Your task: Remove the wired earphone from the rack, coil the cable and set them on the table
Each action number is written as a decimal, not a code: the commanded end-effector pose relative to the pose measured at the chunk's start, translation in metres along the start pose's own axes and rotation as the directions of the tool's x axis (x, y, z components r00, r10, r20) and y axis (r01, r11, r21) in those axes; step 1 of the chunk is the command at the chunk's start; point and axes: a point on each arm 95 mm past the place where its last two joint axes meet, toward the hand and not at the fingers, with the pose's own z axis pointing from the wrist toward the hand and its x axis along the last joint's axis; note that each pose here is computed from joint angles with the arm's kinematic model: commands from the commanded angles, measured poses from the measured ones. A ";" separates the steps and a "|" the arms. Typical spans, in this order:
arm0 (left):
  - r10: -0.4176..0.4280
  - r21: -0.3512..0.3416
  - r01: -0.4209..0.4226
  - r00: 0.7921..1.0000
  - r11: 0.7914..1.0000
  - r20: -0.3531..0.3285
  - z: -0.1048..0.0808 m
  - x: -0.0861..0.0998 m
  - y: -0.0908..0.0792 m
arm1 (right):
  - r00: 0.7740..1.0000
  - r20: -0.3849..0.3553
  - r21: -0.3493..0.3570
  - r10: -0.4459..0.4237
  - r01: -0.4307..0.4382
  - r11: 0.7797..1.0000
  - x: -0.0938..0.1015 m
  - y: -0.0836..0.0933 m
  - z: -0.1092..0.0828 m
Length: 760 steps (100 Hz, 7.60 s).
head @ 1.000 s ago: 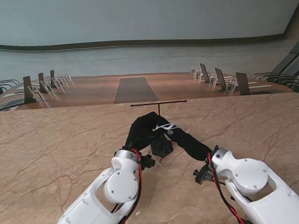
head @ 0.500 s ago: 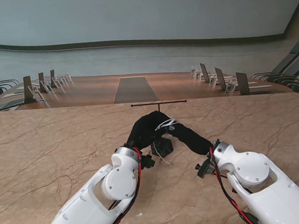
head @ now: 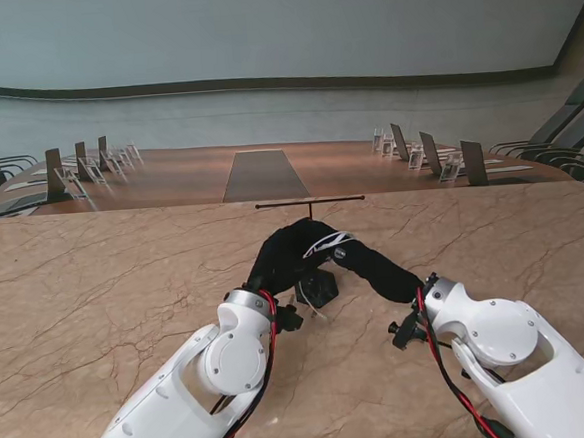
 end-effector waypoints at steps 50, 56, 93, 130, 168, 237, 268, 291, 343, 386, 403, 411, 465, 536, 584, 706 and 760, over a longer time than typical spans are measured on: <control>-0.130 0.058 0.132 0.991 0.990 -0.038 0.001 0.024 0.011 | 0.998 0.020 0.012 0.061 -0.061 0.998 -0.003 -0.035 0.018; -0.134 0.090 0.137 0.990 0.986 -0.041 0.002 0.025 0.009 | 0.998 0.035 0.009 0.060 -0.061 0.998 -0.006 -0.036 0.016; -0.110 0.190 0.111 0.994 0.976 -0.015 0.002 0.017 -0.010 | 0.997 0.063 -0.029 0.049 -0.047 0.998 -0.013 -0.036 0.001; -0.098 0.081 0.099 0.995 0.992 -0.009 -0.004 0.010 0.002 | 1.000 0.010 -0.062 0.024 -0.023 0.998 -0.003 -0.022 0.001; -0.080 -0.025 0.080 0.997 0.996 -0.003 -0.002 0.012 0.021 | 0.995 -0.101 -0.009 0.002 -0.002 1.000 0.024 -0.011 0.031; -0.077 0.020 0.077 0.997 0.997 0.029 0.000 0.011 0.035 | 0.989 -0.137 -0.035 0.049 -0.055 0.998 0.035 -0.036 0.040; -0.089 0.070 0.087 0.996 0.994 0.017 -0.005 0.013 0.029 | 0.994 -0.101 -0.049 0.047 -0.052 0.997 0.027 -0.046 0.021; -0.084 0.145 0.080 0.996 0.986 0.020 -0.007 0.012 0.022 | 0.995 -0.094 -0.078 0.030 -0.037 0.996 0.022 -0.051 0.006; -0.094 0.234 0.088 0.995 0.968 0.015 -0.010 0.004 0.004 | 0.998 -0.054 -0.106 -0.012 0.006 0.994 0.008 -0.047 -0.012; -0.055 0.077 0.054 0.998 0.996 0.015 -0.022 0.004 0.036 | 0.987 -0.157 -0.122 -0.042 0.023 0.992 0.028 -0.035 0.002; -0.033 0.059 0.031 0.999 0.998 0.033 -0.023 -0.002 0.041 | 0.980 -0.195 -0.111 -0.051 0.030 0.993 0.039 -0.034 0.005; -0.023 0.064 0.021 0.999 0.998 0.039 -0.022 -0.005 0.042 | 0.979 -0.202 -0.097 -0.042 0.023 0.995 0.043 -0.037 0.006; 0.018 0.193 -0.027 0.999 0.981 0.050 -0.018 -0.017 0.026 | 0.995 -0.100 -0.071 -0.007 0.000 0.997 0.032 -0.068 -0.021; -0.008 -0.003 0.008 0.998 1.000 -0.058 -0.040 -0.012 0.013 | 0.996 -0.085 -0.148 -0.036 0.023 0.989 0.017 -0.045 -0.022; -0.006 -0.078 -0.005 0.990 0.997 -0.143 -0.039 -0.009 0.012 | 0.997 -0.075 -0.142 -0.037 0.026 0.990 0.014 -0.037 -0.018; 0.060 0.034 -0.056 0.990 0.998 -0.128 -0.031 -0.007 0.017 | 0.998 -0.061 -0.108 -0.022 0.015 0.994 0.015 -0.042 -0.009; -0.045 0.115 0.058 0.993 0.992 -0.112 -0.018 0.009 0.018 | 1.000 -0.027 -0.099 0.004 -0.006 0.995 0.009 -0.054 -0.012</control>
